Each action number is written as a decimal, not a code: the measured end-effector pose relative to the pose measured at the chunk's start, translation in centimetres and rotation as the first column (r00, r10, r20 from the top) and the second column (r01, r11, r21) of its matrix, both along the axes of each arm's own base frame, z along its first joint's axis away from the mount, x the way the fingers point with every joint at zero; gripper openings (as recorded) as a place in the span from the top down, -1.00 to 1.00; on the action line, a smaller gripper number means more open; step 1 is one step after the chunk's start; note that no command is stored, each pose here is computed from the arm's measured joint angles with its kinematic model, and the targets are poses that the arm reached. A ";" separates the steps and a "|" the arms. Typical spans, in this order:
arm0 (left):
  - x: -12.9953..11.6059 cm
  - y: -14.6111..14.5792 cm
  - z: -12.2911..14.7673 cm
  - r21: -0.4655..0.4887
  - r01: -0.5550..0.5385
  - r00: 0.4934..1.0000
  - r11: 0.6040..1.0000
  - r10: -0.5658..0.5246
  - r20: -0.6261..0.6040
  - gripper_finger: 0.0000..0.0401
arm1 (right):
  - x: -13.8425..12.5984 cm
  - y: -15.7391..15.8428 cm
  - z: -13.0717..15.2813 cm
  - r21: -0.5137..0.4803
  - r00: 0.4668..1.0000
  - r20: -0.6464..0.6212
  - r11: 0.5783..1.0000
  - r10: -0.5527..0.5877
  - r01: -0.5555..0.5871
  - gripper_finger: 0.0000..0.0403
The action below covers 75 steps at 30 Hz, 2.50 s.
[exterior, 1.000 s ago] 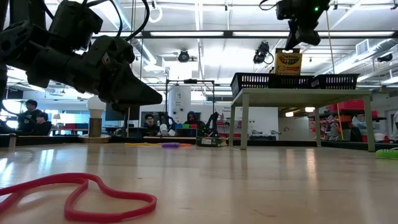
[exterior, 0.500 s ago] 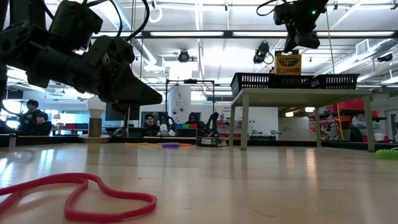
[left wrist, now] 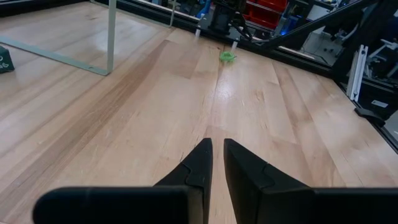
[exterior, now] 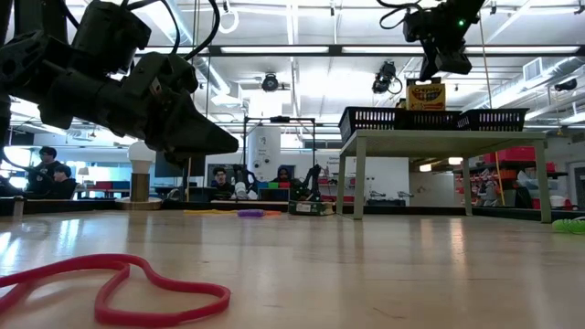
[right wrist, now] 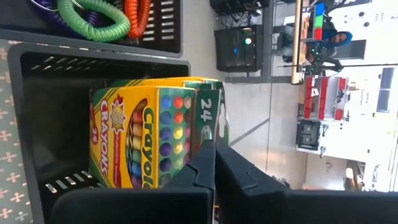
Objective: Pick & Place Office Desk Supplies
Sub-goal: Put the bottom yellow crayon box into the middle black basket on the shelf, then put the yellow rubber band into the right black basket on the shelf
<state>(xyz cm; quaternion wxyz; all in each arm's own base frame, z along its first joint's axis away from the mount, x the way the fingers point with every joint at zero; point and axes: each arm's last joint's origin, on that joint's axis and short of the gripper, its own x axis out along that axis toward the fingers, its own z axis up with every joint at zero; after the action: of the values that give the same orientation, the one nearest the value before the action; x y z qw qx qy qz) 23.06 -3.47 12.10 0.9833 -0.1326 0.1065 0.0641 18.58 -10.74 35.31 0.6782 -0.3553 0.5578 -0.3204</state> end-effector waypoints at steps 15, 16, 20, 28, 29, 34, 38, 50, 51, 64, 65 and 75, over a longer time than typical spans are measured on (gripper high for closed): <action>0.0 0.0 0.0 0.000 0.000 1.000 1.000 0.000 0.000 0.76 | 0.3 -0.1 0.2 -0.001 0.998 0.056 1.000 0.010 -0.010 0.64; 0.0 0.0 0.0 0.000 0.000 1.000 1.000 0.000 0.000 0.76 | 0.3 -0.1 0.3 -0.001 0.998 0.067 1.000 0.006 -0.006 0.60; 0.0 0.0 0.0 0.000 0.000 1.000 1.000 0.000 0.000 0.76 | 0.4 -0.1 0.4 -0.001 0.994 0.111 1.000 -0.013 0.014 0.46; 0.0 0.0 0.0 0.000 0.000 1.000 1.000 0.000 0.000 0.76 | 0.4 1.7 0.7 0.027 0.969 0.242 0.999 -0.044 0.039 0.74; 0.0 0.0 0.0 0.000 0.000 1.000 1.000 0.000 0.000 0.76 | 0.3 2.3 0.6 0.056 0.965 0.258 0.998 -0.040 0.027 0.83; 0.0 0.0 0.1 -0.001 -0.002 1.000 1.000 0.002 0.009 0.76 | 0.9 5.3 -0.5 0.213 0.923 0.383 0.975 -0.024 -0.063 0.94; 0.0 0.0 0.1 -0.001 -0.003 1.000 1.000 0.003 0.009 0.76 | 2.1 8.6 -2.7 0.279 0.861 0.508 0.942 0.021 -0.188 0.98; 0.0 0.1 0.3 0.003 -0.039 0.999 0.999 0.039 0.028 0.76 | 3.2 18.6 -10.0 0.346 0.403 0.911 0.701 -0.091 -0.623 0.97; 0.1 0.2 0.3 0.004 -0.041 0.999 0.999 0.041 0.029 0.76 | 2.8 19.2 -10.9 0.348 0.399 0.913 0.682 -0.089 -0.643 0.97; 0.7 0.7 0.3 0.018 -0.238 0.971 0.971 0.238 -0.026 0.76 | -1.0 20.3 -17.2 0.352 0.385 0.911 0.762 -0.146 -0.544 0.92; 1.1 0.9 0.4 0.030 -0.251 0.966 0.968 0.252 -0.052 0.76 | -1.1 20.2 -17.4 0.353 0.390 0.910 0.762 -0.144 -0.542 0.92; 5.3 6.1 3.4 0.198 -0.448 0.770 0.872 0.489 -0.410 0.75 | -1.7 19.9 -18.5 0.376 0.393 0.903 0.755 -0.171 -0.536 0.96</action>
<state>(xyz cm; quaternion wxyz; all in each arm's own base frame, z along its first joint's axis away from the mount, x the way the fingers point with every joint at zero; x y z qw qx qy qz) 28.39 2.58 15.45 0.8893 -0.0928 0.2905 0.3408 16.92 9.17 16.77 0.9752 0.0563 0.1262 -0.1728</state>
